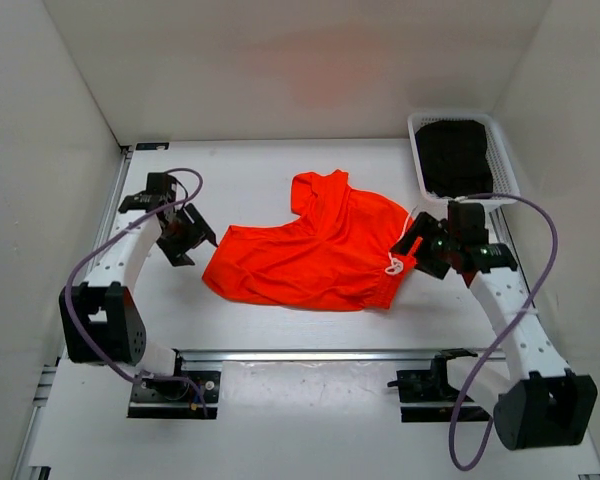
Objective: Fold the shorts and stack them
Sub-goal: Flatten the shorts out
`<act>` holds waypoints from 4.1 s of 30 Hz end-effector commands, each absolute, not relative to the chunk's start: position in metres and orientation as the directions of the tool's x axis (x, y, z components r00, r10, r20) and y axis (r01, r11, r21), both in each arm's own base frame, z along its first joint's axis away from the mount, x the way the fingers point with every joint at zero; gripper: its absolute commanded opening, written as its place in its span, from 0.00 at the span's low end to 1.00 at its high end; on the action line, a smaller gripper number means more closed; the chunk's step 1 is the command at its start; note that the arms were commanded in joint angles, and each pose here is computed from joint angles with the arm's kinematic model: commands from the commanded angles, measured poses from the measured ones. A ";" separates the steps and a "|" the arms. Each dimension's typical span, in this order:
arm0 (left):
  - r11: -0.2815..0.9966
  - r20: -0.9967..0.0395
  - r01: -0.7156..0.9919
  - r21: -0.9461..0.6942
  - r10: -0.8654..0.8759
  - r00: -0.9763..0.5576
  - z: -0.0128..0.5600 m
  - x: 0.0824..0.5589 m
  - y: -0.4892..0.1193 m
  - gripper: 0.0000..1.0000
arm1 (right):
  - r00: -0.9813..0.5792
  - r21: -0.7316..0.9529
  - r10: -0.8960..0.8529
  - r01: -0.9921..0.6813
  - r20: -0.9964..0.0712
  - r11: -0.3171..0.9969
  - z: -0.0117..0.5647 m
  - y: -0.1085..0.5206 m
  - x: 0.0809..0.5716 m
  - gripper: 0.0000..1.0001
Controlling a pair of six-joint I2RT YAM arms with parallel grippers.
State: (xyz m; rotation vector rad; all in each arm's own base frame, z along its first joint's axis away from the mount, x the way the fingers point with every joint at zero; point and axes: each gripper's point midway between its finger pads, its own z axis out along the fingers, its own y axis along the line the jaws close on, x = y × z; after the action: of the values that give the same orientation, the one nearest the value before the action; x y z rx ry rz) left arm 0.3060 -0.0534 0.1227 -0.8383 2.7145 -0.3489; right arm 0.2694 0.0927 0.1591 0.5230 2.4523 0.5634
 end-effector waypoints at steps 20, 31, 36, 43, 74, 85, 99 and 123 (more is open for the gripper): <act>0.845 -0.023 -0.503 -0.180 -0.515 -0.857 0.026 0.295 -0.091 0.34 | -0.817 0.633 0.568 0.388 -0.101 0.670 0.052 0.143 0.217 0.44; 0.809 -0.271 -0.497 -0.314 -0.578 -0.770 0.169 0.382 -0.065 0.10 | -0.795 0.620 0.452 0.126 -0.404 0.775 0.175 0.162 0.390 0.00; 0.717 -0.439 -0.470 -0.515 -0.691 -0.574 0.301 0.428 -0.011 0.10 | -0.752 0.656 0.351 -0.140 -0.558 0.742 0.301 0.189 0.490 0.00; 0.642 -0.474 -0.440 -0.628 -0.763 -0.439 0.348 0.400 0.020 0.10 | -0.690 0.683 0.320 -0.343 -0.649 0.645 0.383 0.214 0.478 0.00; 0.649 -0.315 -0.595 -0.474 -0.756 -0.573 0.207 0.363 0.025 0.10 | -0.953 0.720 0.115 -0.129 -0.280 0.682 0.191 0.227 0.427 0.64; 0.652 -0.302 -0.598 -0.467 -0.753 -0.585 0.201 0.362 0.022 0.10 | -0.940 0.597 0.029 -0.191 -0.339 0.779 0.161 0.264 0.319 0.73; 0.653 -0.311 -0.607 -0.453 -0.754 -0.579 0.199 0.356 0.024 0.10 | -0.938 0.664 0.310 0.133 -0.155 0.736 0.115 0.344 0.396 0.75; 0.666 -0.328 -0.599 -0.445 -0.743 -0.583 0.203 0.357 0.026 0.10 | -0.890 0.608 0.402 0.200 -0.214 0.768 0.119 0.332 0.433 0.00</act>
State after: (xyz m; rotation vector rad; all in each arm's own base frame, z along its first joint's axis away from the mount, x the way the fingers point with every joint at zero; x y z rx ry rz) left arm 0.3533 0.0233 0.1854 -1.0747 2.4416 -0.4093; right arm 0.4024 0.3528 0.0626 0.4651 2.7723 0.8553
